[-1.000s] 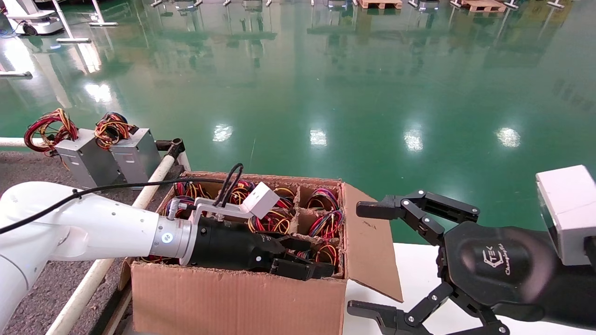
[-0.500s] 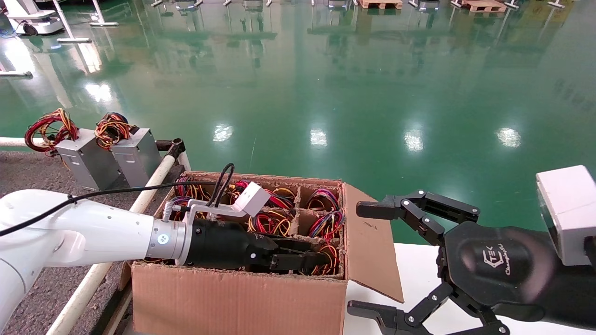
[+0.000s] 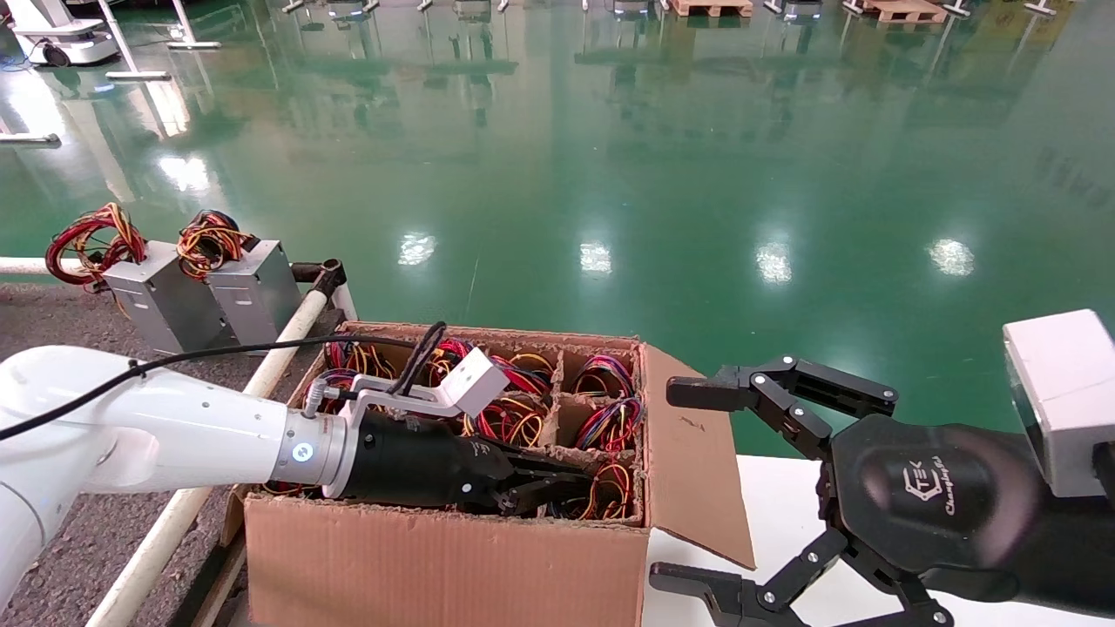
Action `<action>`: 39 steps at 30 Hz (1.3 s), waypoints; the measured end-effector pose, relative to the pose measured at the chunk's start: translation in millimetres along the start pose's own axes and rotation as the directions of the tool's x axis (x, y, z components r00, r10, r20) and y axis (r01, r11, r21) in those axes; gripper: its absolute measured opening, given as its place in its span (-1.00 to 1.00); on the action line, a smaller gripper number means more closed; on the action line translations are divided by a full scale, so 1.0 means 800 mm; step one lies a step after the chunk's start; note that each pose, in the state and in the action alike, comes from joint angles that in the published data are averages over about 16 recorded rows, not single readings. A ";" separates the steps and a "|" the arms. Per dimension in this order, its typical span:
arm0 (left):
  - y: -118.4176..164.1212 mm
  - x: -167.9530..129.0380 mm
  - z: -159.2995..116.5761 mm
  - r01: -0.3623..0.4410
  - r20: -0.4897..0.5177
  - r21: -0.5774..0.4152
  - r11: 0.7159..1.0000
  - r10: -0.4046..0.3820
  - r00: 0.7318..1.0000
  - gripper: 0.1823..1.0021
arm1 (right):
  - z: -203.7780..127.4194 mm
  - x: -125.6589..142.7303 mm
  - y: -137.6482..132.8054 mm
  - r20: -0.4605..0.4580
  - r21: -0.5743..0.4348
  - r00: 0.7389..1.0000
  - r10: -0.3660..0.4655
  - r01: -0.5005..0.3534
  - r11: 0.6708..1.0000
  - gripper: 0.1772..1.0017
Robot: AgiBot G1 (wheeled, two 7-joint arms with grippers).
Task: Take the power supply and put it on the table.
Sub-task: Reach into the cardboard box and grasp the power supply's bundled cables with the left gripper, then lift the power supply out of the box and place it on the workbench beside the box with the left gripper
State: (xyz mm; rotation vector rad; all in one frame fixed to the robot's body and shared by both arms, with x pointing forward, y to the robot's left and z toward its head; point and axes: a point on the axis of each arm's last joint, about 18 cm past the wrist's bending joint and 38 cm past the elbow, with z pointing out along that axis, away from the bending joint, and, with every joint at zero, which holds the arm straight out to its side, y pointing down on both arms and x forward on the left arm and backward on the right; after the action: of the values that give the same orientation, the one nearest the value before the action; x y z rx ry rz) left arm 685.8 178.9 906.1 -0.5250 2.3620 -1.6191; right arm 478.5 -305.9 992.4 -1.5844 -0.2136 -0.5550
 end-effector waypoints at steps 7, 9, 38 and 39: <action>-0.017 -0.001 -0.015 0.026 -0.004 0.065 0.998 -0.025 1.000 -0.87 | 0.000 0.000 0.000 0.000 0.000 1.000 0.000 0.000 1.000 1.00; -0.022 -0.001 -0.020 0.033 -0.009 0.083 0.996 -0.032 0.999 -0.90 | 0.000 0.000 0.000 0.000 0.000 1.000 0.000 0.000 1.000 1.00; -0.160 0.006 -0.122 0.016 -0.003 0.366 0.930 -0.017 1.000 -0.97 | 0.000 0.000 0.000 0.000 0.000 1.000 0.000 0.000 1.000 1.00; -0.166 0.006 -0.129 0.012 0.001 0.379 0.925 -0.014 1.000 -0.97 | 0.000 0.000 0.000 0.000 0.000 1.000 0.000 0.000 1.000 1.00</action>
State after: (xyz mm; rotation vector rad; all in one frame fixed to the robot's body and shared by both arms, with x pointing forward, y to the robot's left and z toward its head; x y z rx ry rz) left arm 663.4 221.1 1067.6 -0.4610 1.9669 -2.0109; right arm 478.5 -305.9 992.4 -1.5844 -0.2136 -0.5550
